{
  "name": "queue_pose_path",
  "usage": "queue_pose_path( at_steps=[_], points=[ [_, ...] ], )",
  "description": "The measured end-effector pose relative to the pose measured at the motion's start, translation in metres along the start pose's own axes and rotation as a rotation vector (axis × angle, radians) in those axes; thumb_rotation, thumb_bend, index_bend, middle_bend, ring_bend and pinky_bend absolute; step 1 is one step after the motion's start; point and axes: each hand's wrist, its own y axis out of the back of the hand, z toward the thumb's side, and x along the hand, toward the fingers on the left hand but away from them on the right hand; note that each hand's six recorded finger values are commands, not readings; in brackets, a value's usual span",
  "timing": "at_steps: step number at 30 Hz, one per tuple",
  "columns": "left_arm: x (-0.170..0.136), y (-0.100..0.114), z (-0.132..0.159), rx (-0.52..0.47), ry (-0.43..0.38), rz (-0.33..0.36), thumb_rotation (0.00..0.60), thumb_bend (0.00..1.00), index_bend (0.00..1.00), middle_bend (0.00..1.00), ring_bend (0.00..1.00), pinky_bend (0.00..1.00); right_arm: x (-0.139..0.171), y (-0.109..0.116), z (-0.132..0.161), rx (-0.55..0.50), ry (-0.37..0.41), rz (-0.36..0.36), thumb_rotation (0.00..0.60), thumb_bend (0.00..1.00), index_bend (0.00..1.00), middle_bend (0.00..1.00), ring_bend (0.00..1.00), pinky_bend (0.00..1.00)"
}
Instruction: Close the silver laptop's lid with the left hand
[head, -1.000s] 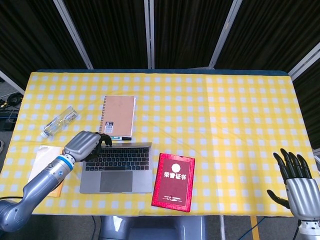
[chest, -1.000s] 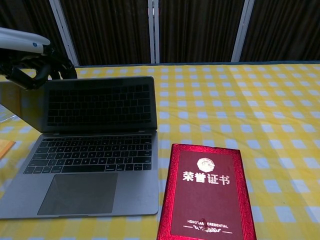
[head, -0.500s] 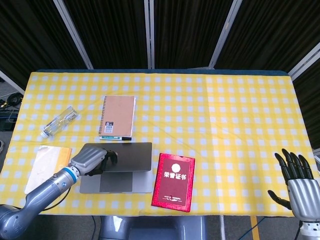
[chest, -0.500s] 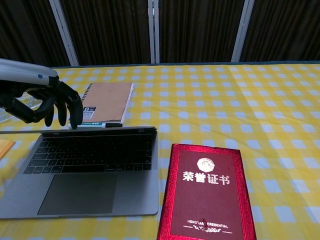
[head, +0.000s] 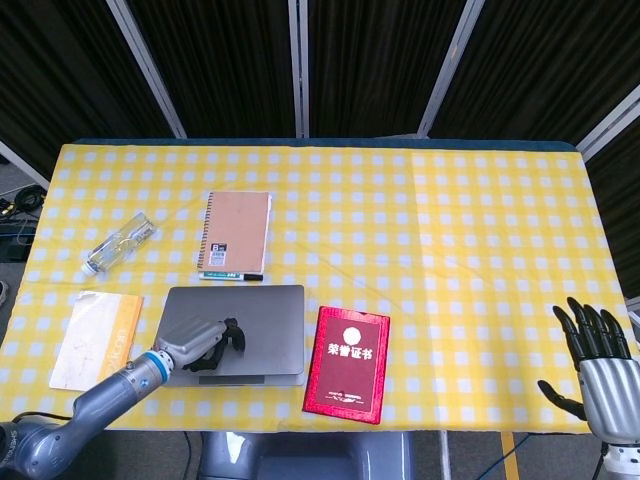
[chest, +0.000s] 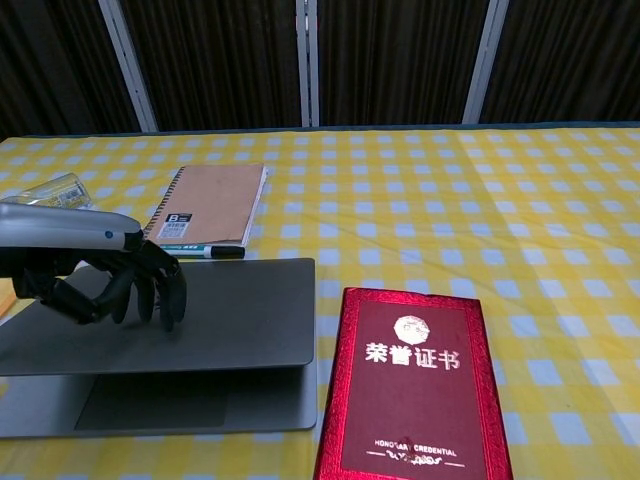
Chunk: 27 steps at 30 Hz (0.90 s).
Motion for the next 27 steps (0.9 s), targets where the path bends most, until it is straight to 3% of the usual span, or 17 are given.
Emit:
queue_pose_path(
  at_steps=[18,23,27],
  points=[
    [0.024,-0.033,-0.007,-0.045,0.001,-0.05,0.6,1.0,0.37,0.34,0.33,0.38,0.001,0.004,-0.003,-0.013,-0.003,-0.006,0.6,0.0,0.0,0.0,0.0,0.0],
    [0.021,-0.026,-0.002,-0.062,-0.02,-0.018,0.6,1.0,0.37,0.34,0.33,0.38,0.001,0.005,-0.003,-0.017,-0.002,-0.008,0.6,0.0,0.0,0.0,0.0,0.0],
    [0.011,-0.01,0.004,-0.074,-0.05,0.056,0.6,1.0,0.37,0.33,0.33,0.36,0.002,0.006,-0.003,-0.02,0.0,-0.008,0.6,0.0,0.0,0.0,0.0,0.0]
  ],
)
